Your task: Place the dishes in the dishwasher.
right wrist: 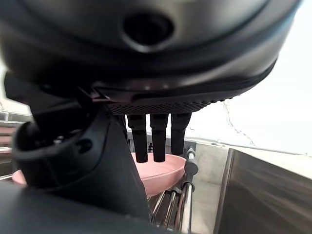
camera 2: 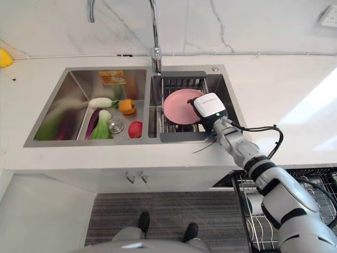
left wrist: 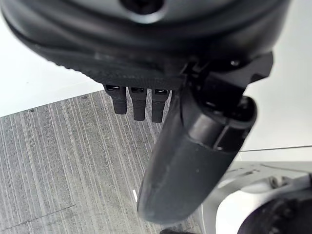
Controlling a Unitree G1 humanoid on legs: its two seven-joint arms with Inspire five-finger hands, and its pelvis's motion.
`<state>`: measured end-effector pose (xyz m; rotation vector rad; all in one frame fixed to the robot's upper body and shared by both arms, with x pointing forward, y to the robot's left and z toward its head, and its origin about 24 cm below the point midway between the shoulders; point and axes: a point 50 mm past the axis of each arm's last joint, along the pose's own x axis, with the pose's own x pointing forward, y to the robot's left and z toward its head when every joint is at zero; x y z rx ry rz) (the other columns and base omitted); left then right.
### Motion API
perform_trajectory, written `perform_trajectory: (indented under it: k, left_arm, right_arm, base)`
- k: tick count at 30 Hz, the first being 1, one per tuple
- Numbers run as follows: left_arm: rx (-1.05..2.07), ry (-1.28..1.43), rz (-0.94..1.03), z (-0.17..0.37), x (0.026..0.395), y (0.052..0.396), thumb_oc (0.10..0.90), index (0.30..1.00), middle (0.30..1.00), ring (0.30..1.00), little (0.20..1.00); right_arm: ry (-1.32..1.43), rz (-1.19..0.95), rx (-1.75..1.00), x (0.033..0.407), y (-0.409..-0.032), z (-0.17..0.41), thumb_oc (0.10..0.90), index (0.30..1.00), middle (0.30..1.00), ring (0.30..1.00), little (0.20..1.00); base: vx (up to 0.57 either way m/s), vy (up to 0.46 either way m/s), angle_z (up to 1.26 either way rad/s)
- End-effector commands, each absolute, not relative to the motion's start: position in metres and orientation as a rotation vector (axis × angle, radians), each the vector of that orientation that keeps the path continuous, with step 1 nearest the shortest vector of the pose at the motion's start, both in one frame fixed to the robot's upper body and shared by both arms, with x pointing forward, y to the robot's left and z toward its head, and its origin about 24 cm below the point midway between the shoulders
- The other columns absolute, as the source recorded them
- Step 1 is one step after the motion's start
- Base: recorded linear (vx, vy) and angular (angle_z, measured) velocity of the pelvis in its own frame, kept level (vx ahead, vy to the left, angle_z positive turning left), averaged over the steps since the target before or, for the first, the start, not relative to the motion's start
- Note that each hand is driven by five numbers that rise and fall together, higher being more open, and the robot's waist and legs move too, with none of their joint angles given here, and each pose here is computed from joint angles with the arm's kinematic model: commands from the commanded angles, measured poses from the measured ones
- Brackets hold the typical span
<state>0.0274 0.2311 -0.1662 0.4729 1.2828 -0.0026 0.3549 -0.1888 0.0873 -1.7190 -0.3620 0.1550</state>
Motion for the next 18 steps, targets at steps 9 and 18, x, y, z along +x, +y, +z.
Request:
perform_trajectory:
  k: [9,18]
  left_arm:
    - [0.695,1.213,-0.138,-0.164,0.049,0.235,0.8,0.9,0.9,0.9,0.9]
    - [0.693,1.241,-0.135,-0.165,0.04,0.236,0.8,0.9,0.9,0.9,0.9]
  right_arm:
    - [-0.485,-0.031,-1.571,0.369,-0.181,0.129,0.4,0.3,0.3,0.3,0.3]
    - [-0.487,0.037,-1.535,0.369,-0.177,0.139,0.4,0.3,0.3,0.3,0.3]
  base:
    - [0.0,0.0,0.0]
    - [0.0,0.0,0.0]
